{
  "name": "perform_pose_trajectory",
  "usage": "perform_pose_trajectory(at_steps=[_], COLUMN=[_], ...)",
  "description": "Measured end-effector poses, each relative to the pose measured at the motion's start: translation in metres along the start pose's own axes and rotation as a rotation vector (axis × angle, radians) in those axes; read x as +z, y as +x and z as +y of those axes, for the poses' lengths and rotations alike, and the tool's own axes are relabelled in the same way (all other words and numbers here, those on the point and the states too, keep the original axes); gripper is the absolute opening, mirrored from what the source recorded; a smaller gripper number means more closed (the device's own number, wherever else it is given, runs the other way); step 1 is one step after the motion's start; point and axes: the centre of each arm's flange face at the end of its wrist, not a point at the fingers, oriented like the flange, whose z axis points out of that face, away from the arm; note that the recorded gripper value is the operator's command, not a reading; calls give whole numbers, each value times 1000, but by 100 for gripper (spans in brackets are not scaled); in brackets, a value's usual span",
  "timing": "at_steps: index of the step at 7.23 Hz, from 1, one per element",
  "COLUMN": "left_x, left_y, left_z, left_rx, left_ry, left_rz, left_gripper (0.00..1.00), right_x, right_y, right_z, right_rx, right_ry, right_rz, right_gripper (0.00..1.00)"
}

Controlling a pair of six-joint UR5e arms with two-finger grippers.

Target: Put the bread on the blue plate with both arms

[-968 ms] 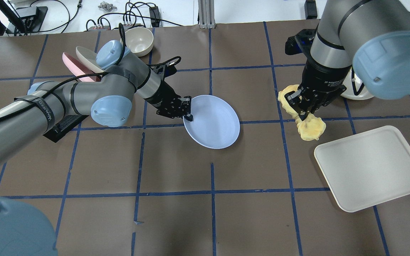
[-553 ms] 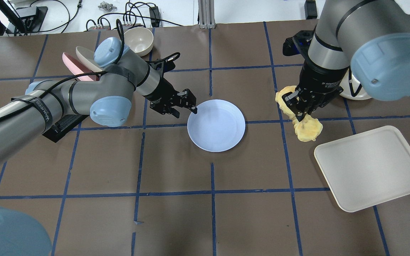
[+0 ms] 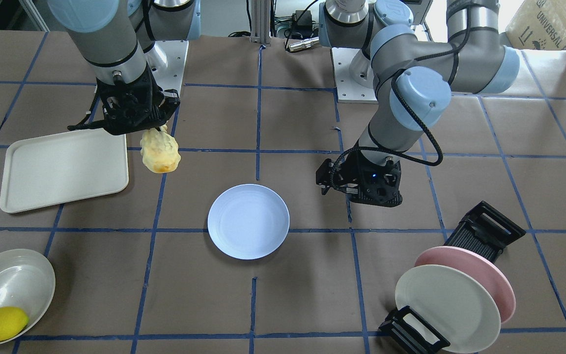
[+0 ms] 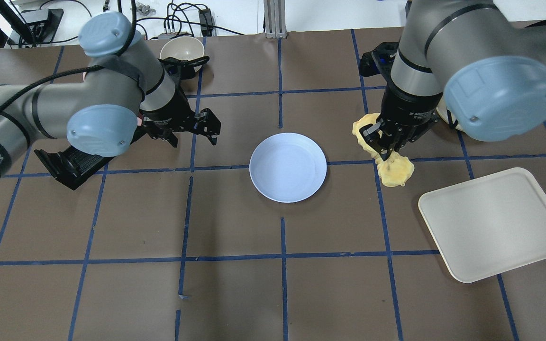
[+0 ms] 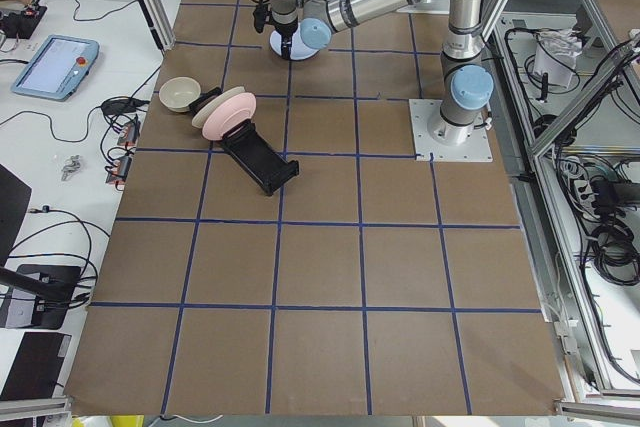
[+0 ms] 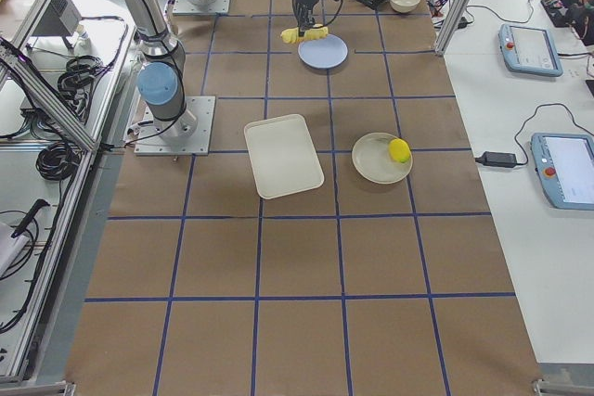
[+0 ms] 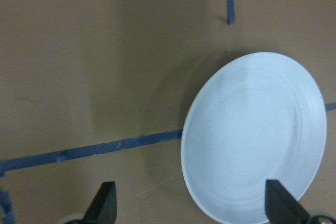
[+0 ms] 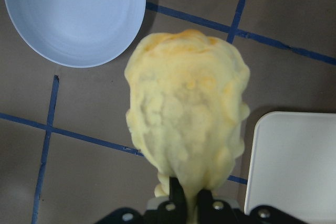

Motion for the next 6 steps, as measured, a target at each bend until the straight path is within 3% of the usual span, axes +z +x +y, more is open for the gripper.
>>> perform_pose_trajectory(at_steps=[2, 6], left_x=[-57, -126], left_y=[-6, -2], left_z=[12, 26], left_rx=[24, 29], left_ry=[-26, 5], left_rz=[-79, -82], left_gripper=[100, 100], right_x=[6, 43], right_y=[-18, -69], right_z=[-10, -51], right_rx=[-20, -39], right_ry=[16, 73], right_rz=[4, 27], right_gripper=[13, 13])
